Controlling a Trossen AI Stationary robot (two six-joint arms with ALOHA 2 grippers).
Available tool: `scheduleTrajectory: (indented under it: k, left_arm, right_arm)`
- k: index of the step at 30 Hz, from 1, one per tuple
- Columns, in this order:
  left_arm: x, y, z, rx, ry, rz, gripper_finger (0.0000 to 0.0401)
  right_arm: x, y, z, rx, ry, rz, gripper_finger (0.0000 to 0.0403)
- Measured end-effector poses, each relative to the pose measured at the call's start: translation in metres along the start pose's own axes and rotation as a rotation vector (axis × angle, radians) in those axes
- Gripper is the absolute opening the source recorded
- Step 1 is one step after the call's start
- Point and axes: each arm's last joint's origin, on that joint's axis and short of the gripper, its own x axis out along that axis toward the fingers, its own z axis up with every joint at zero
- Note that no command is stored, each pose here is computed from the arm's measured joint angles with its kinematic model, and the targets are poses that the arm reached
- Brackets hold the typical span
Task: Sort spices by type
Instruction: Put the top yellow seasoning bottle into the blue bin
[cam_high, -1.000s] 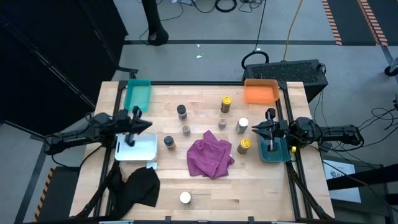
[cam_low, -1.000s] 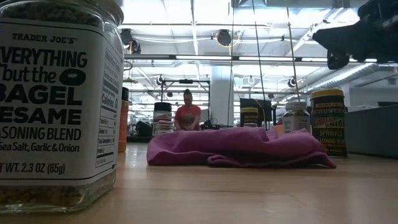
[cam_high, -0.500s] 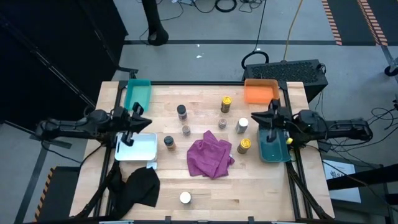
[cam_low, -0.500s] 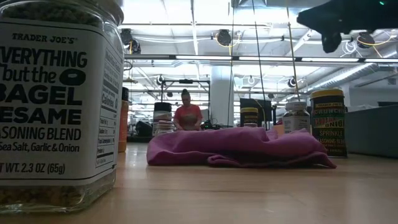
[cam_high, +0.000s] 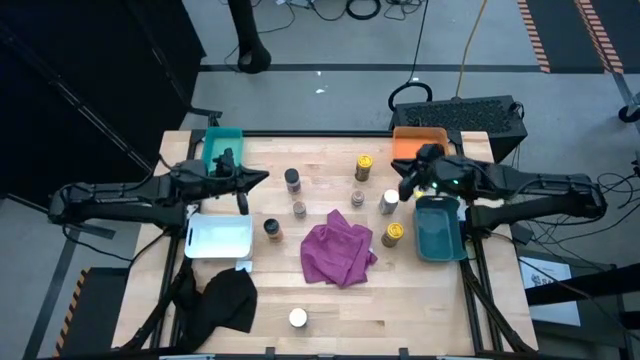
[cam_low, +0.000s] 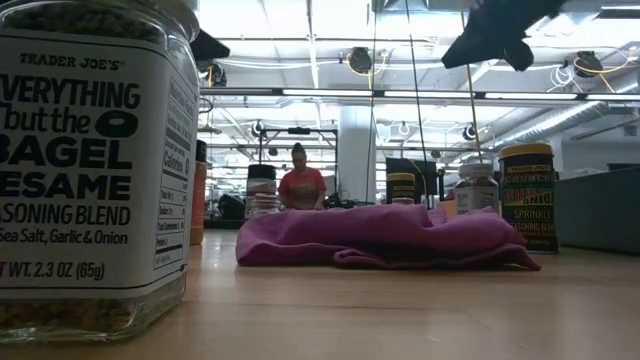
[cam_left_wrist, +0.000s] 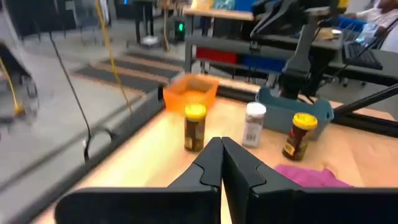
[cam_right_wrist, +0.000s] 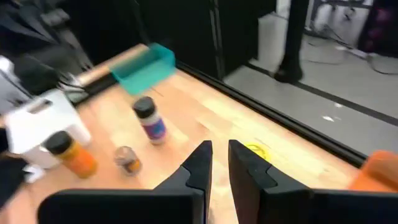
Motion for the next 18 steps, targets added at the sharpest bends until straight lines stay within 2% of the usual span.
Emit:
scheduleTrajectory:
  k: [3,12,18]
  left_arm:
    - [0.0,0.0,0.002,0.049,-0.024,-0.001,0.0008]
    - [0.0,-0.001,0.002,0.046,-0.022,-0.003,0.0008]
    - [0.0,0.0,0.002,0.069,-0.024,-0.002,0.0008]
  right_arm:
    - [0.01,0.004,0.013,-0.014,0.053,-0.049,0.0036]
    - [0.04,0.006,0.031,-0.014,0.229,-0.087,0.0036]
    - [0.041,0.003,0.029,-0.183,0.319,-0.02,0.0036]
